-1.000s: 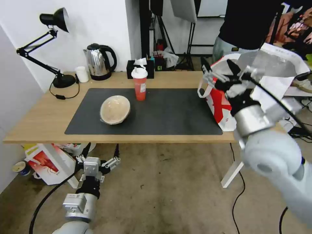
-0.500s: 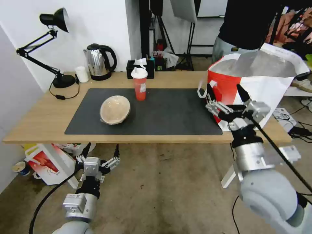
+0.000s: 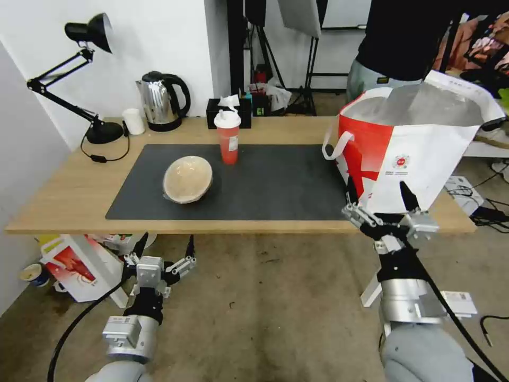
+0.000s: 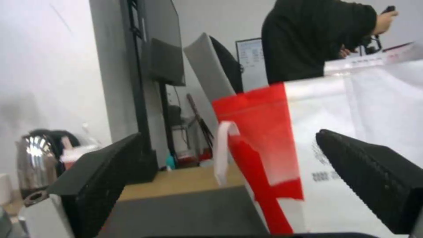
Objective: Pick up the trash from the table and place it into the takeout bag.
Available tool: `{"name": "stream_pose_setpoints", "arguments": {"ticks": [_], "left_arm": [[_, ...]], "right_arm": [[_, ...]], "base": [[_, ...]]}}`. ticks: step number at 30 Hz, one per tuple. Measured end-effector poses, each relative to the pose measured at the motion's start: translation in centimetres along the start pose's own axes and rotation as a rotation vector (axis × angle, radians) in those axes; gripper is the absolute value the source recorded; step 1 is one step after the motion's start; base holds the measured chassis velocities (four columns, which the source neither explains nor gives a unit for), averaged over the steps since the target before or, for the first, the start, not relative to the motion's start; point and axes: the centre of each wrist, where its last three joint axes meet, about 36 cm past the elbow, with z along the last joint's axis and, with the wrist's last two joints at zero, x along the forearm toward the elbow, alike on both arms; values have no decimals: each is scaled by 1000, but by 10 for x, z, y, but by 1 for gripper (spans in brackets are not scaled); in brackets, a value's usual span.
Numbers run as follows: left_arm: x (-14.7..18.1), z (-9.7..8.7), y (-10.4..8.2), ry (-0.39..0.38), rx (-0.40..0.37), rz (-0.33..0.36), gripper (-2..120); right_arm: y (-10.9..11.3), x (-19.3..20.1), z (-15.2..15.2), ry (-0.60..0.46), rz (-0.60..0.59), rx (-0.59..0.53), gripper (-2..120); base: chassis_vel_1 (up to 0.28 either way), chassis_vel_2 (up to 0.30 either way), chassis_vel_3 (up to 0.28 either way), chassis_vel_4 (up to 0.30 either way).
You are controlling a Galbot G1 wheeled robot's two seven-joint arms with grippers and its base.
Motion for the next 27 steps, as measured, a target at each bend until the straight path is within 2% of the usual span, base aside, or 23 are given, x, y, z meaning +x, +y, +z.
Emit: {"name": "stream_pose_setpoints", "arguments": {"ticks": [13, 27], "left_arm": [[0, 0, 0, 0, 0, 0, 100], [0, 0, 0, 0, 0, 0, 100]], "right_arm": [[-2, 27, 29, 90, 81, 53, 100], [-8, 49, 52, 134, 64, 111, 100]], "base": [[0, 0, 0, 0], [0, 0, 0, 0]]}}
